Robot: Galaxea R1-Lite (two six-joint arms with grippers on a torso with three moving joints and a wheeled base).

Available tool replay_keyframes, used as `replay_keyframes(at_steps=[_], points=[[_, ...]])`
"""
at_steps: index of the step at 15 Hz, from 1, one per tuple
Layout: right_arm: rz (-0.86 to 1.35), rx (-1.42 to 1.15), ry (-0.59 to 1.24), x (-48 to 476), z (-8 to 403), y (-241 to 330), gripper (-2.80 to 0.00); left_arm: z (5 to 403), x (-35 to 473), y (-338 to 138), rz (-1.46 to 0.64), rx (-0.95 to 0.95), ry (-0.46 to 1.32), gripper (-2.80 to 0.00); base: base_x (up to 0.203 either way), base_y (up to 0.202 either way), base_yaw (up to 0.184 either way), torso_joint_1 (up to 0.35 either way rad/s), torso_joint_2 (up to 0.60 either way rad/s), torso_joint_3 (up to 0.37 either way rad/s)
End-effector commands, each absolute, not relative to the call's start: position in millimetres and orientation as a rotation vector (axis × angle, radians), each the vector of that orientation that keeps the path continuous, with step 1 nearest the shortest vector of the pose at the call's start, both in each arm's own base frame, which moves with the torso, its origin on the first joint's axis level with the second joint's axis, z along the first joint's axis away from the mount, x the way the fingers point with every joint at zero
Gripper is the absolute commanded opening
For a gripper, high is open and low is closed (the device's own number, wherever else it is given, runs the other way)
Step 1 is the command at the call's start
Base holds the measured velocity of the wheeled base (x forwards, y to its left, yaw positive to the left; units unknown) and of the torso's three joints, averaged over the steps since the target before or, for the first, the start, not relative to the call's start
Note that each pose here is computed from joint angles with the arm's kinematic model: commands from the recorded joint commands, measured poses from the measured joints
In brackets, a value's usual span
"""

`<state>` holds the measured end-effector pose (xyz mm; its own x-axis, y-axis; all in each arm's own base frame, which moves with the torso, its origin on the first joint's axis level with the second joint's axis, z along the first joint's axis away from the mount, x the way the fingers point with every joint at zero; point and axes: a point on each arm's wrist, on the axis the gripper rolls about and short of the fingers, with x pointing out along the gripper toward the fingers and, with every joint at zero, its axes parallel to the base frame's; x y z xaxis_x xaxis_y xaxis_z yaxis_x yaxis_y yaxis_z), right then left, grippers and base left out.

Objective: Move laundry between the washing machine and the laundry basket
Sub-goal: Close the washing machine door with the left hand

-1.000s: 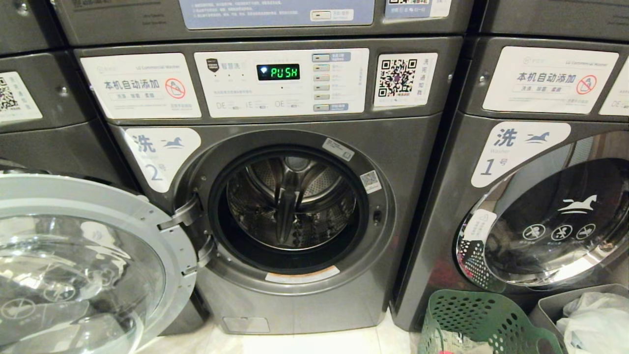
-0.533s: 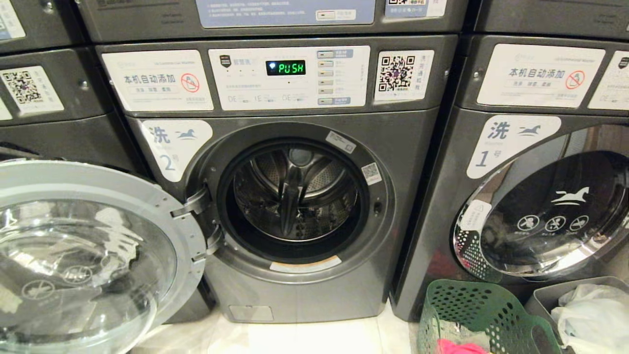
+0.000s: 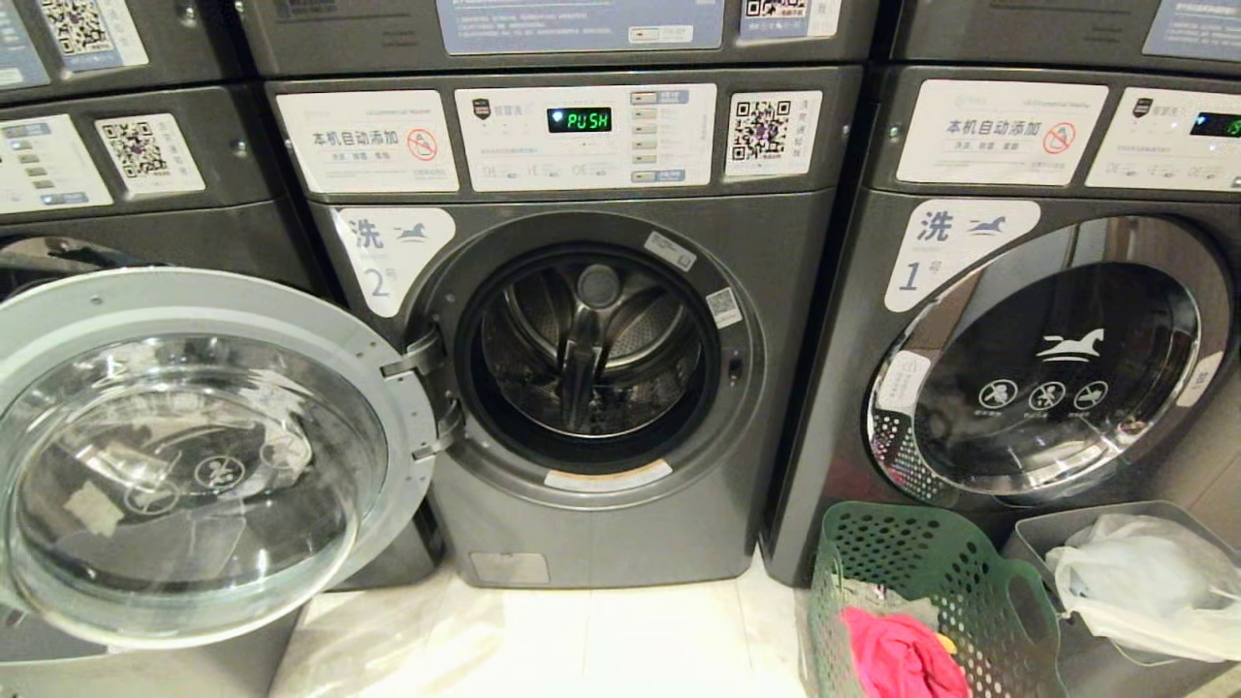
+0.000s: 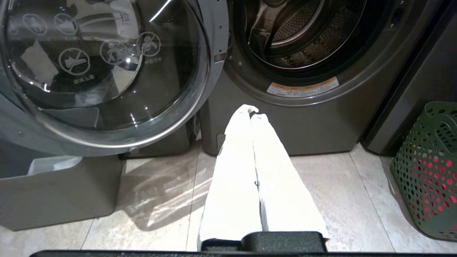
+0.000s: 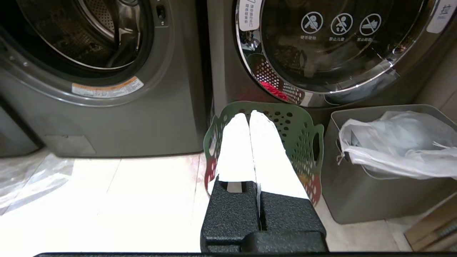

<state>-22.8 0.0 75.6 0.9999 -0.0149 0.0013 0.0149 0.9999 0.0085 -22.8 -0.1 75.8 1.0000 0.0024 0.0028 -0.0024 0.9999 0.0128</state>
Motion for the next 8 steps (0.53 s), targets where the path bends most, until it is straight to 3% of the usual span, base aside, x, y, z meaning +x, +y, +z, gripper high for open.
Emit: replay_keyframes(at_steps=[1,8], points=[[-0.015,0.009,0.001,-22.6,75.4,0.0,-2.80,75.8,-22.8,-0.1,0.003,0.012,-0.003,-2.80,-0.151,0.000,-0.001,-0.007,0.00,0.004],[-0.014,0.009,0.000,-22.7,75.7,0.0,-2.80,75.8,-22.8,-0.1,0.000,0.012,-0.003,-2.80,-0.008,0.000,0.001,-0.002,0.00,0.001]])
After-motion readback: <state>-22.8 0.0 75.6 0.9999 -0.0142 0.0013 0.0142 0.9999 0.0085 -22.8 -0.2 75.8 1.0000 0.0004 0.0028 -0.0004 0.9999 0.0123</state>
